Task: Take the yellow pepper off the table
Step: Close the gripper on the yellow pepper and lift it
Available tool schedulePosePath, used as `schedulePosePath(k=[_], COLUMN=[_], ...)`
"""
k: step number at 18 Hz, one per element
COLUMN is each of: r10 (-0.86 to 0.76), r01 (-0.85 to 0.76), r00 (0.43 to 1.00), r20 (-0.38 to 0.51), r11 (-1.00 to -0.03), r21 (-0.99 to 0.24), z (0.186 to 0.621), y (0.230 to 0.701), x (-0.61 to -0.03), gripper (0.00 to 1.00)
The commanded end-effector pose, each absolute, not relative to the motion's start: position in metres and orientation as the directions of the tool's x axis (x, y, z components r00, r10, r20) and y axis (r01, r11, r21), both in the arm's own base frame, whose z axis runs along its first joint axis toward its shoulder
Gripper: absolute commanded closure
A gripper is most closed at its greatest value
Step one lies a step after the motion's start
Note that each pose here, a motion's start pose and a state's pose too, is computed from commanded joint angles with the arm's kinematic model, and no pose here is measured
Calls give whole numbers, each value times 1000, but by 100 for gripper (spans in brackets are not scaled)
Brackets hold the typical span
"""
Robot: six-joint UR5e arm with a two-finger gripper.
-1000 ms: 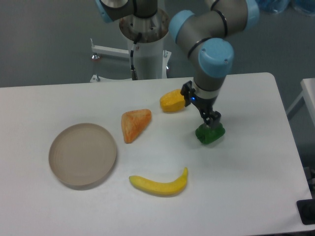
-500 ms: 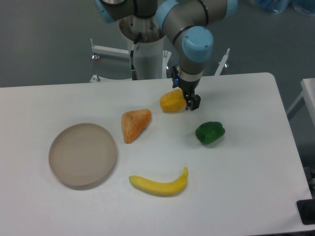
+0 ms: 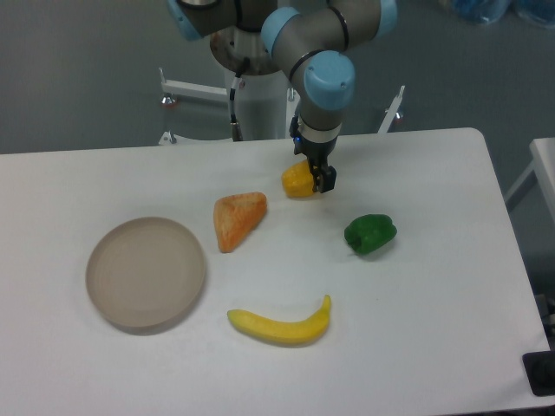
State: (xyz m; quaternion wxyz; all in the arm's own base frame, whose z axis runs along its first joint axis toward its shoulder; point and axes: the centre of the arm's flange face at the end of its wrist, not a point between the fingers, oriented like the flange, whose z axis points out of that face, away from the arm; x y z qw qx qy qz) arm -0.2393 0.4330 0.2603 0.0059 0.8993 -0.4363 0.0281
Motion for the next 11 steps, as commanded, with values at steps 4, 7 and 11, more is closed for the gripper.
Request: schedulePosePath(k=[4, 7, 11], r10=[-787, -790, -784], r01=[-787, -790, -784], r00=[616, 612, 620], r20=[36, 37, 20], r11=[-617, -613, -620], r21=[-12, -12, -10], z=[250, 248, 256], y=[428, 430, 432], x=[-235, -237, -244], gripper=[0, 4, 55])
